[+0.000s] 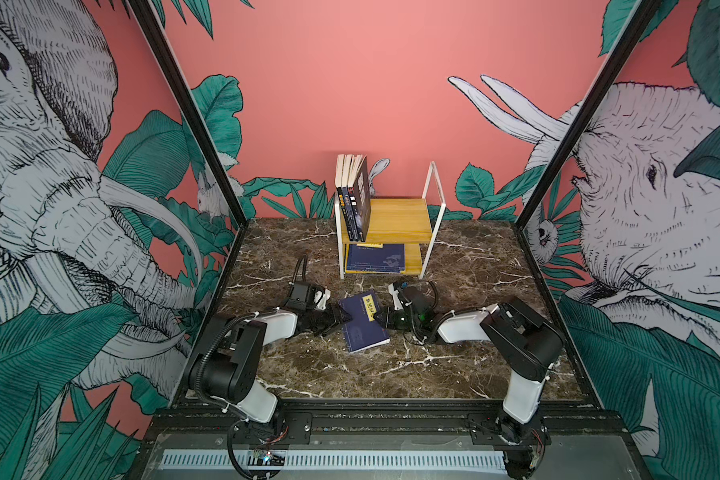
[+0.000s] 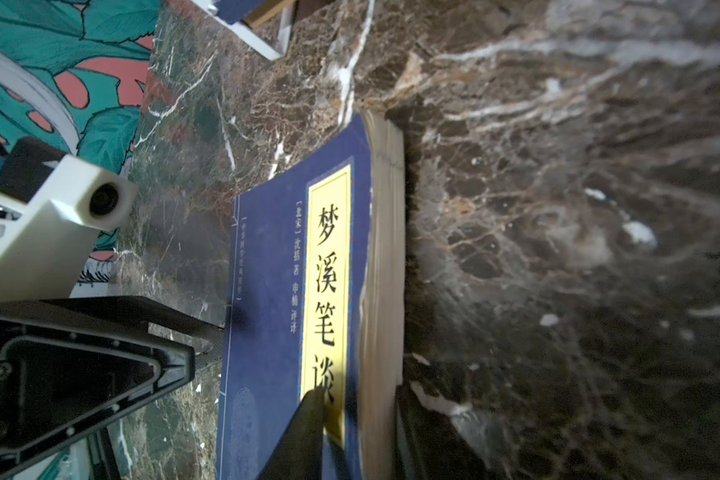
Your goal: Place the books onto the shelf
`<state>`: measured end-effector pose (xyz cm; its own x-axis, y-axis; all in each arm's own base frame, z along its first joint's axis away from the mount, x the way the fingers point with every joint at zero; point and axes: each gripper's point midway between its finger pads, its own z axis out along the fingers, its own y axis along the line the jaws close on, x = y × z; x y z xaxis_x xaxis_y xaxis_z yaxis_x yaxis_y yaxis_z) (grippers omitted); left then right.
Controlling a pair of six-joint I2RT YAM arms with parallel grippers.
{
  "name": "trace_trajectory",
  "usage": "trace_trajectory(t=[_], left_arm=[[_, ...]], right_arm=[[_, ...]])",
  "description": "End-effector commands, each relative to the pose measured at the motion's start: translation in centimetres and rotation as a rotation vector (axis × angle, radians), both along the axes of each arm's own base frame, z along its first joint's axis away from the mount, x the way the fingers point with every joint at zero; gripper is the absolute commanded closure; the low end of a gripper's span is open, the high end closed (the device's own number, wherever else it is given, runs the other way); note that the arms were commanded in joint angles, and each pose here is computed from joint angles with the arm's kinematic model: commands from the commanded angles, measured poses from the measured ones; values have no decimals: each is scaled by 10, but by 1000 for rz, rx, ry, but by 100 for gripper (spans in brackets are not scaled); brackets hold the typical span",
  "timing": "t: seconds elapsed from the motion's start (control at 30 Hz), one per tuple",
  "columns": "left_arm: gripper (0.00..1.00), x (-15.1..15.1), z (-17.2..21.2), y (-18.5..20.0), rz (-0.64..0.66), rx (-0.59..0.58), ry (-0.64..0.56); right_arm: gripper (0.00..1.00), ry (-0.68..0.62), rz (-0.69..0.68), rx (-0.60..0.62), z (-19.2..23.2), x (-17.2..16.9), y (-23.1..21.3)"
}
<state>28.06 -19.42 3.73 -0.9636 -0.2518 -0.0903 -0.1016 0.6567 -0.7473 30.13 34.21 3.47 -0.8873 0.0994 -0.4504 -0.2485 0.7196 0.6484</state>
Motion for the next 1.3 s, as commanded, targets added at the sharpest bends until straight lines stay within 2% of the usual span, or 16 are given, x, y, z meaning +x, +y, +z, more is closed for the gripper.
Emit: trace_trajectory(t=[0.0,0.1,0.23,0.37,0.43,0.53,0.63,0.87,0.93,1.03,1.13,1.27], left_arm=[[49,3,13,-11,-17,-71,-11],[50,3,16,-12,-23,-73,-23],[46,2,21,-8,-33,-49,-50],[30,3,32,-3,-27,-49,-104],[22,6,39,0,-21,-56,-129],[12,13,57,0,-20,-114,-195],[9,19,83,2,-23,-180,-291],[15,17,172,-4,-149,-336,-570],[16,18,181,-4,-164,-341,-589],[19,22,174,-2,-154,-328,-560],[28,27,167,-2,-138,-335,-507],[51,28,181,-4,-146,-359,-519]], right_arm=[[81,-18,56,79,27,-7,18],[100,-51,77,90,42,-10,18],[100,-102,85,87,65,-11,12],[100,-144,83,109,90,-11,7],[100,-180,86,147,118,-13,6],[100,-209,94,187,146,-16,2],[100,-222,106,212,169,-19,-4],[100,-246,174,290,210,-30,-11],[100,-236,185,310,214,-32,-10],[100,-227,222,342,220,-36,-6],[100,-220,235,356,225,-38,-5],[100,-224,246,367,225,-39,-4]])
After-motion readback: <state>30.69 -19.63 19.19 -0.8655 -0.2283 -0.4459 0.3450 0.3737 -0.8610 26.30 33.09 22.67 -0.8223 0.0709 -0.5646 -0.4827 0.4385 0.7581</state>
